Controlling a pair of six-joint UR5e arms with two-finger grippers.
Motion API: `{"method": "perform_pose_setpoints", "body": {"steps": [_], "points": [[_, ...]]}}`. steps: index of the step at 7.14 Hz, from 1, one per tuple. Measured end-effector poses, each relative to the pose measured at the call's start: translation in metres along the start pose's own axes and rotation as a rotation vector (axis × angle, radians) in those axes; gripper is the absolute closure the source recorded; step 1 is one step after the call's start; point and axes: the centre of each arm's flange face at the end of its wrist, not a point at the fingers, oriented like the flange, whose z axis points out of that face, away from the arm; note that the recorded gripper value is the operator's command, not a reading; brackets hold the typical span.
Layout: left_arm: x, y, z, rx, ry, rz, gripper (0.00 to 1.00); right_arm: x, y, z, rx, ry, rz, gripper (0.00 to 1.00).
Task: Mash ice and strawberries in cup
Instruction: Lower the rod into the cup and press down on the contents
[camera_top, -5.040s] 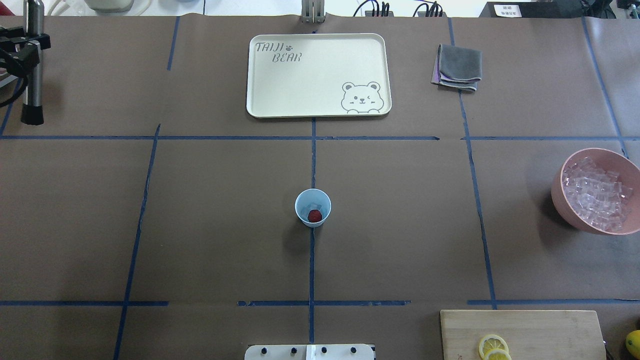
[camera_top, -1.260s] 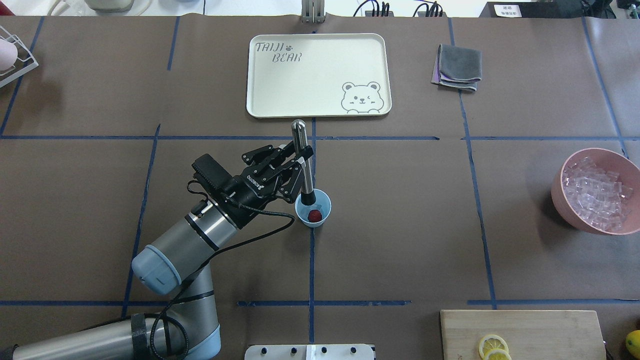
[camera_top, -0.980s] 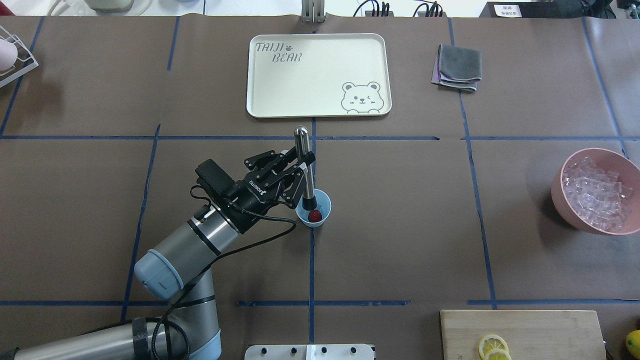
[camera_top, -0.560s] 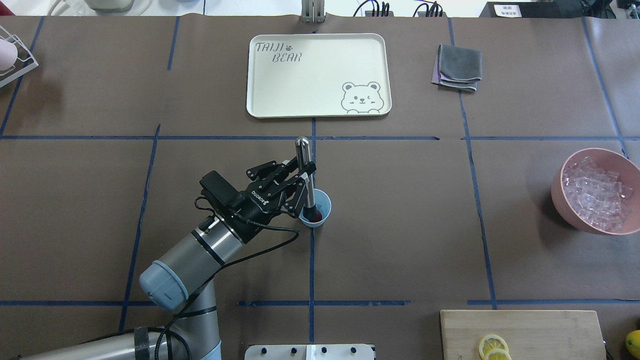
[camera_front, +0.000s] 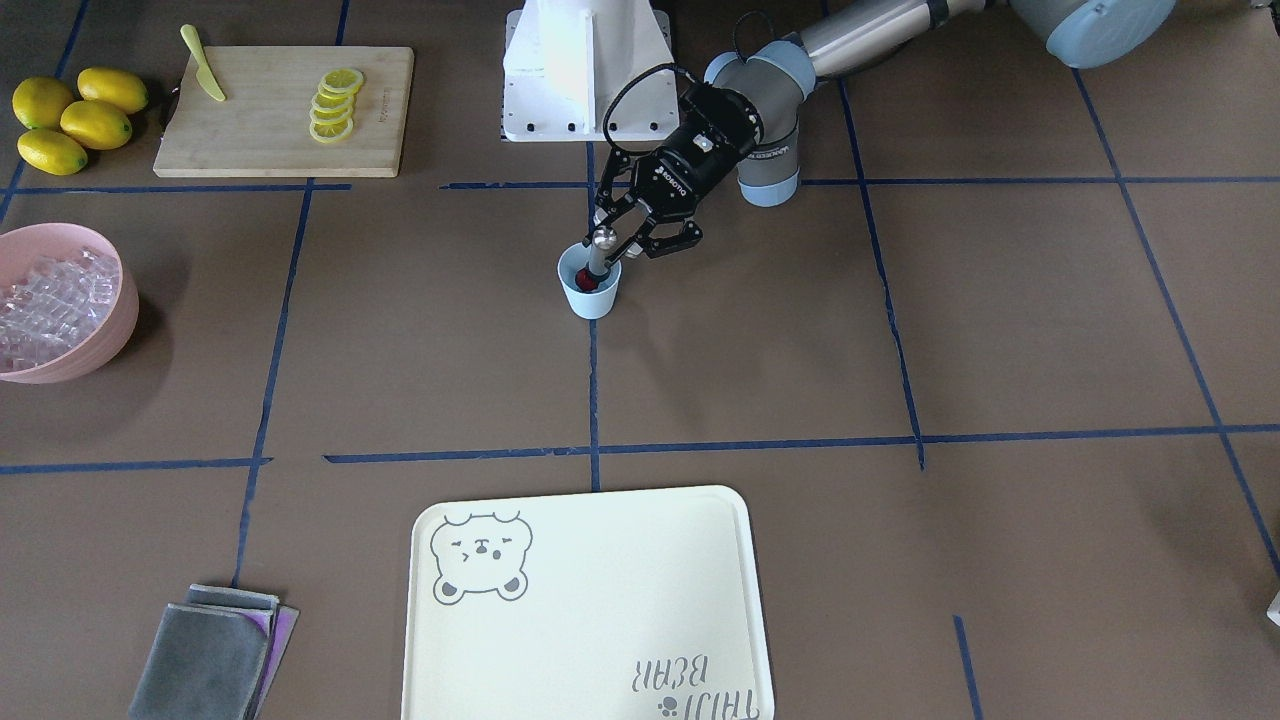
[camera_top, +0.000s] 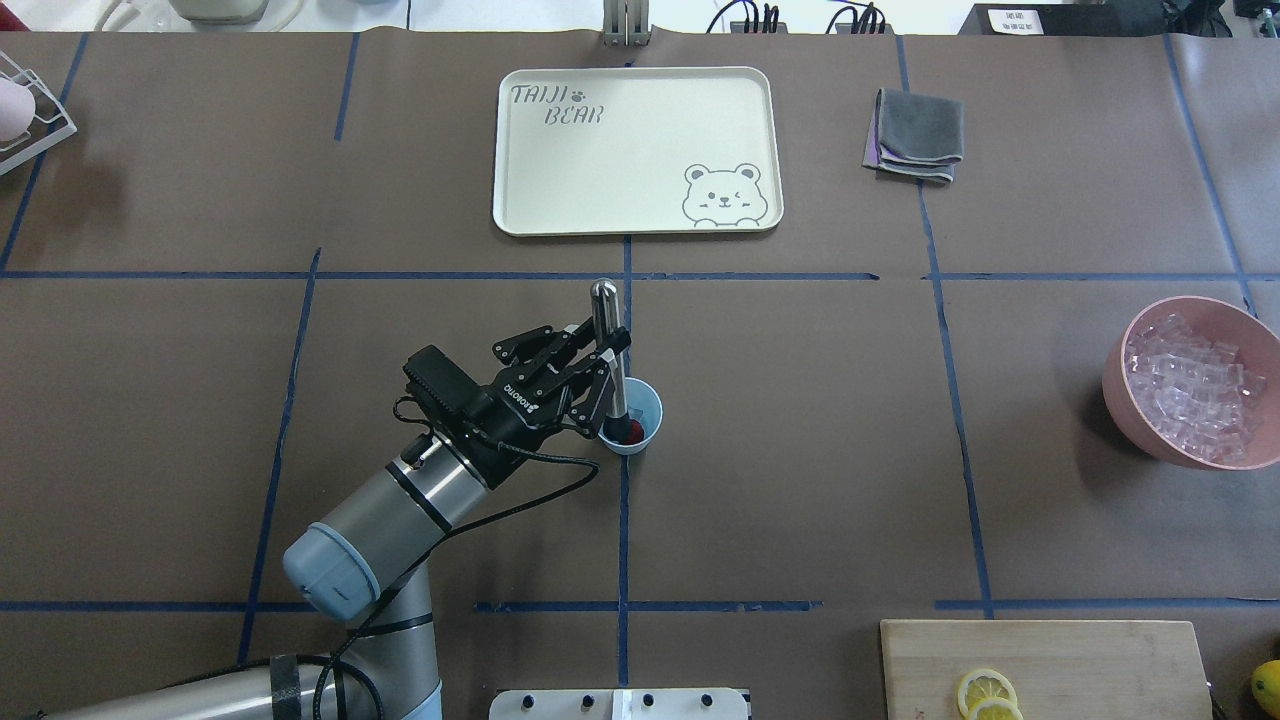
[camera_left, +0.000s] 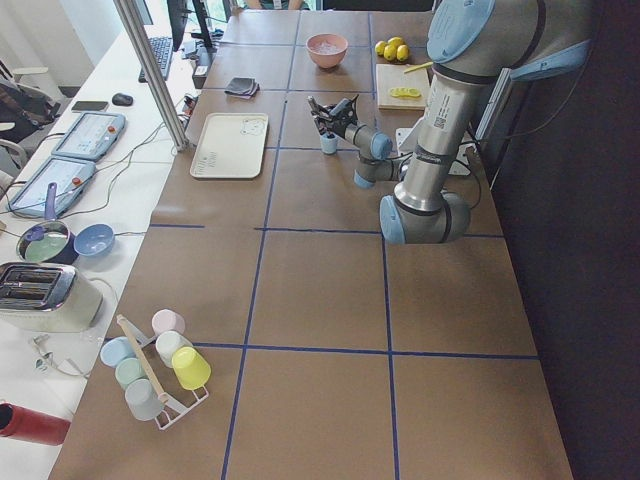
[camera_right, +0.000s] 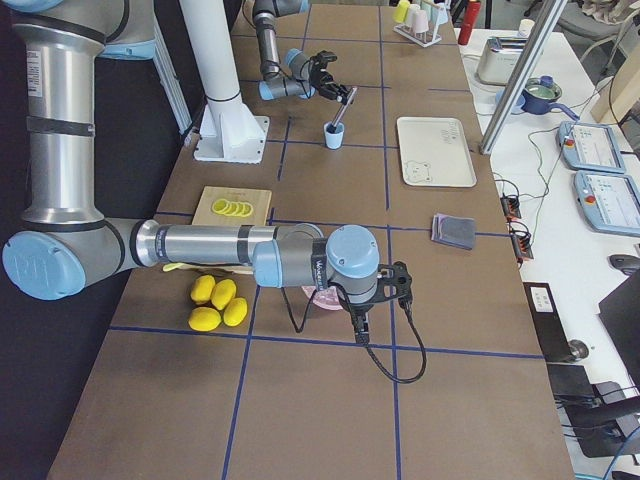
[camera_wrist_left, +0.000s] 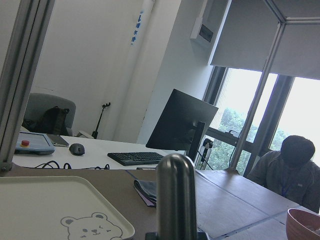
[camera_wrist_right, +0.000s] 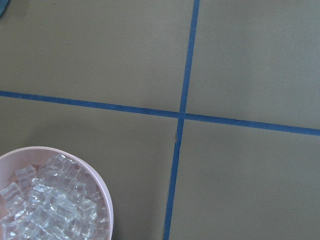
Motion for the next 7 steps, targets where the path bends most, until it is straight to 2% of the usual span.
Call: {"method": "perform_pose_setpoints", "body": {"steps": [7], "points": [[-0.0008, 0.0019, 0.0009, 0.002, -0.011, 0.001, 1.00, 0.0008, 0.0008, 0.0008, -0.002, 0.000, 0.001, 0.01]]}}
